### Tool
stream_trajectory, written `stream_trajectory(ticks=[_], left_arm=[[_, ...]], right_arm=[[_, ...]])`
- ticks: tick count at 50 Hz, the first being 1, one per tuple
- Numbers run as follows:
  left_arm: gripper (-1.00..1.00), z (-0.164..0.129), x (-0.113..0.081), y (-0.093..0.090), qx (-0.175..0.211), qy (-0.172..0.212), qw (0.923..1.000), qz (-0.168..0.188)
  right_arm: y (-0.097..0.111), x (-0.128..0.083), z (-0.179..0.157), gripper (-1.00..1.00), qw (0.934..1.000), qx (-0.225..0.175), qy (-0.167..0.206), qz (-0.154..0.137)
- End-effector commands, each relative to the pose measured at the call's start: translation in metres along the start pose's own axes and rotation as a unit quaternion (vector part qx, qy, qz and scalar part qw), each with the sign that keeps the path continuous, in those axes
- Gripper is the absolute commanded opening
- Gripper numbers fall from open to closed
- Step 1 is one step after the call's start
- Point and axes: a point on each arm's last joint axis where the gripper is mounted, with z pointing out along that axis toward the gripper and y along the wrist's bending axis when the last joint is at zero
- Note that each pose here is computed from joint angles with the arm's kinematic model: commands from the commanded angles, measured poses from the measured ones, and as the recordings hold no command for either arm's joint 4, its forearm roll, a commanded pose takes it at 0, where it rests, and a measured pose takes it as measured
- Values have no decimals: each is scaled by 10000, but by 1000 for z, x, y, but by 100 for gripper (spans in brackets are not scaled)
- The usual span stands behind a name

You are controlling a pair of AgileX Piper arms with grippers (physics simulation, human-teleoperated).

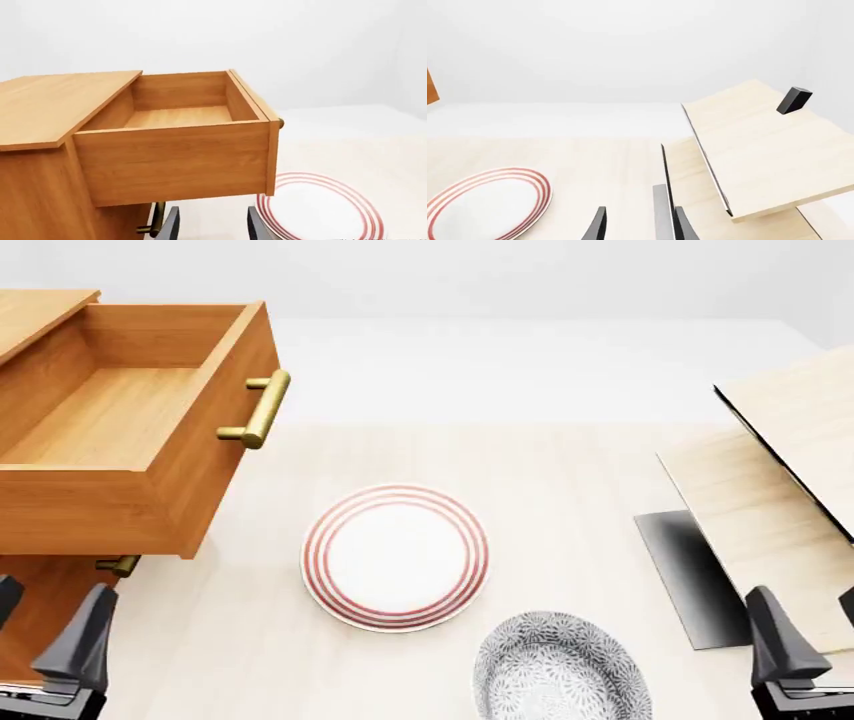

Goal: Close the top drawer of the cabinet.

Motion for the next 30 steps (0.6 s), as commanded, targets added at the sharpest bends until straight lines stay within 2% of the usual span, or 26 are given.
stream_trajectory(ticks=[1, 10, 13, 20, 30], left_arm=[[100, 0, 1, -1, 124, -69, 9997, 215], [100, 0, 0, -1, 122, -101, 9993, 335], [100, 0, 0, -3, 254, -131, 9984, 493], [100, -1, -2, -4, 349, -239, 9973, 604], [100, -3, -25, -5, 576, -332, 9966, 483]], right_arm=[[0, -1, 0, 100, 10000, 5, -3, -6], [0, -1, 0, 100, 10000, 5, -1, -2], [0, -1, 0, 100, 10000, 5, -1, -3], [0, -1, 0, 100, 10000, 4, -1, -2], [0, 0, 1, 100, 10000, 5, 7, 16]])
